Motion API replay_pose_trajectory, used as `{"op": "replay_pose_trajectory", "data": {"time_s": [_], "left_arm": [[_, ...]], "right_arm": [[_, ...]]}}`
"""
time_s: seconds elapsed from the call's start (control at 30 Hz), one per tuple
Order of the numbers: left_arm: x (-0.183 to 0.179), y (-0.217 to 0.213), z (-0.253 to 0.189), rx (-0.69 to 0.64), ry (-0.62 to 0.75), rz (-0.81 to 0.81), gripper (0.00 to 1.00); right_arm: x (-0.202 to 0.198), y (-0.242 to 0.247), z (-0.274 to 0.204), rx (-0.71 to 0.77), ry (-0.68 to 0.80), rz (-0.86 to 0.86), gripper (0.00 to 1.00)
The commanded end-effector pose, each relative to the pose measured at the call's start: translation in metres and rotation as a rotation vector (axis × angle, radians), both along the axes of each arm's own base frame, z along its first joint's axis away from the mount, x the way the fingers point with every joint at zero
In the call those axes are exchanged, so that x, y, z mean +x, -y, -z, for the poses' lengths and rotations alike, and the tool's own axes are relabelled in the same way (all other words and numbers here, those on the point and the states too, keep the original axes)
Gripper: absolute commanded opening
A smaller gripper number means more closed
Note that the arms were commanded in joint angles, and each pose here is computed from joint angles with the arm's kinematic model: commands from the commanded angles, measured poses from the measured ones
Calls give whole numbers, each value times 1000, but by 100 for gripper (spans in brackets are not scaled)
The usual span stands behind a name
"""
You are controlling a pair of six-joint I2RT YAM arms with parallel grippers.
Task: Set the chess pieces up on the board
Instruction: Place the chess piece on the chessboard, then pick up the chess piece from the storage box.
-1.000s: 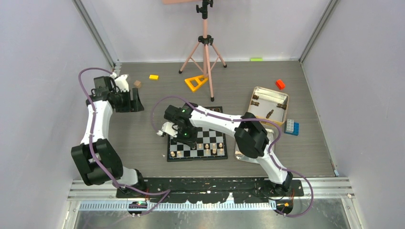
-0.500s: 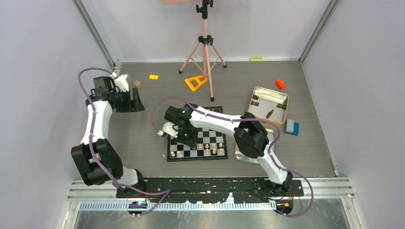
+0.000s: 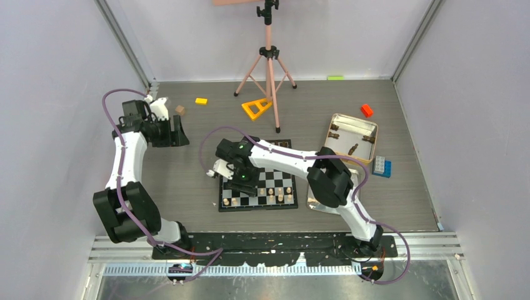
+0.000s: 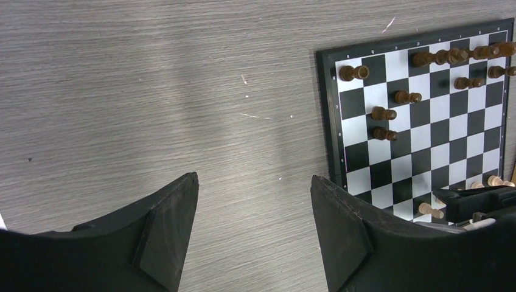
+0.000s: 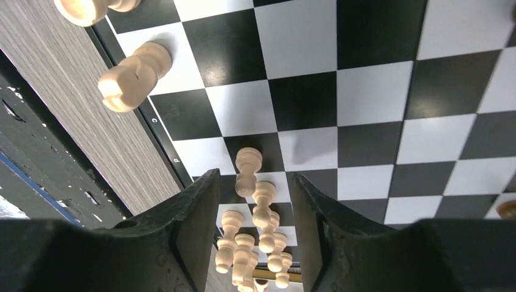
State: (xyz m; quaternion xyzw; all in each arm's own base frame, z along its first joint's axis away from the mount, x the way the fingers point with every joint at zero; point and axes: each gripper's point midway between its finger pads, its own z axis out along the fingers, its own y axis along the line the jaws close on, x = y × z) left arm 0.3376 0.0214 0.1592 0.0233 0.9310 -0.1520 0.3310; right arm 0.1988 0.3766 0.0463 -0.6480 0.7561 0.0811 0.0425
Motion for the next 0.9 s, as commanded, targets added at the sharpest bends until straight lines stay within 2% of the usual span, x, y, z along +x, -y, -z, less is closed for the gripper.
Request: {"op": "replay_pose_trajectory", "data": {"time_s": [0.0,0.13,0.3,0.47,0.6,0.87], "left_arm": [[3,3,-10,-23,35,26,70],[2,10,-12,-46,48,62,70],[-1,21,-16,-86,70,124,70],[-5,34,-21,-133,96,198,70],[-9,43,-23,-161,108,241,70],[-14,55,-28,-181,128,284,70]], "right_arm": [[14,-5,-60,129,100,29,54],[29,13,-95,204,104,96,58],[53,76,-125,260,93,242,58],[68,167,-110,206,83,440,58],[66,231,-89,149,76,600,57],[47,305,-50,71,39,787,55]]}}
